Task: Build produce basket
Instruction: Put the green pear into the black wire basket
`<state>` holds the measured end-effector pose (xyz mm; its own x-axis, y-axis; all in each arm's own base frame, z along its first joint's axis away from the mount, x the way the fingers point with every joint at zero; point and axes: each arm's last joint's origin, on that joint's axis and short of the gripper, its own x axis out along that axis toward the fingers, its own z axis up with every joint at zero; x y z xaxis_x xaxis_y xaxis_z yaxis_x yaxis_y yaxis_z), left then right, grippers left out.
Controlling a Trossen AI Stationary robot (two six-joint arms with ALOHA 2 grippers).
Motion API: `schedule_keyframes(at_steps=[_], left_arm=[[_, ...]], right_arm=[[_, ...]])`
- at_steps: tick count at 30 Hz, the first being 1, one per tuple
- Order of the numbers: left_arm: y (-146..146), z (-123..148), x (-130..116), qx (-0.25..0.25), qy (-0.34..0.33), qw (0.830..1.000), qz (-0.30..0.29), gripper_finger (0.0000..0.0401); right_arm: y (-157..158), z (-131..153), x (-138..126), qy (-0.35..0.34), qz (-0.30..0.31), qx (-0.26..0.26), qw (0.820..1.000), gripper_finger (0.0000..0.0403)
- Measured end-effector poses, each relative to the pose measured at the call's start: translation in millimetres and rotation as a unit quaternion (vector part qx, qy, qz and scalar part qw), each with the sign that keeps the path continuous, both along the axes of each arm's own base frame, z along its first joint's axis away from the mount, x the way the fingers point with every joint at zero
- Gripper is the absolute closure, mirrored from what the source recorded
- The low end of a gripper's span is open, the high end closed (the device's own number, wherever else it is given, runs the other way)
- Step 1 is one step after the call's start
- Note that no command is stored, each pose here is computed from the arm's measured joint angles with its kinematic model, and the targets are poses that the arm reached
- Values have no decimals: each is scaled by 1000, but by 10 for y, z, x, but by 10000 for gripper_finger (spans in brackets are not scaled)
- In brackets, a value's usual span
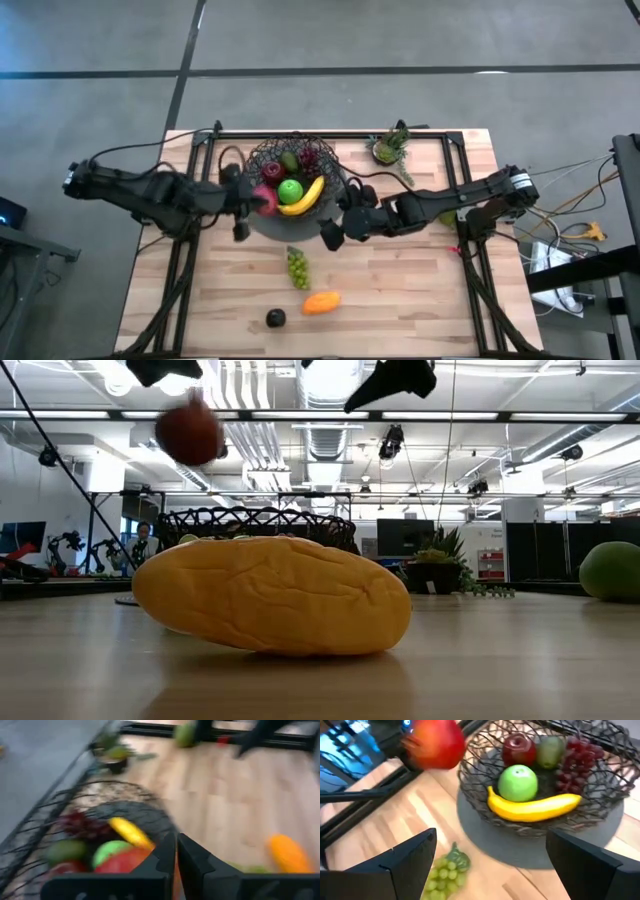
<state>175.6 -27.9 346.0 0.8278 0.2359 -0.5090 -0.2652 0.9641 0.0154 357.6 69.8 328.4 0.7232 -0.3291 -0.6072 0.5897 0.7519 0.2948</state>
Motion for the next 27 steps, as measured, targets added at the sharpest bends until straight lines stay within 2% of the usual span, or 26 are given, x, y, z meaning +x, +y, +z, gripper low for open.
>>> schedule_keyframes(at_steps=[4, 9, 11, 16, 20, 22, 24, 27], left_arm=[[231, -84, 98, 24, 30, 998, 55, 400], [509, -389, 262, 64, 113, 987, 95, 400], [595, -511, 311, 64, 142, 982, 108, 400], [669, -638, 402, 44, 171, 979, 103, 401], [658, -545, 411, 36, 153, 983, 92, 401], [641, -479, 387, 18, 136, 988, 75, 401], [618, -420, 338, -7, 115, 991, 62, 401], [578, -347, 277, -61, 61, 995, 55, 401]], right_arm=[[3, 0, 4, -1, 1, -1, 1000, 45], [7, -1, 3, 0, 3, 0, 1000, 44], [7, -1, 3, -1, 3, 2, 1000, 44], [54, -1, -6, -3, 5, 9, 1000, 44], [54, -55, -14, 1, -26, 39, 999, 44], [47, -154, -36, 31, -51, 53, 997, 44], [31, -276, -122, 89, -89, 71, 989, 44], [-35, -439, -339, 226, -141, 100, 959, 47]])
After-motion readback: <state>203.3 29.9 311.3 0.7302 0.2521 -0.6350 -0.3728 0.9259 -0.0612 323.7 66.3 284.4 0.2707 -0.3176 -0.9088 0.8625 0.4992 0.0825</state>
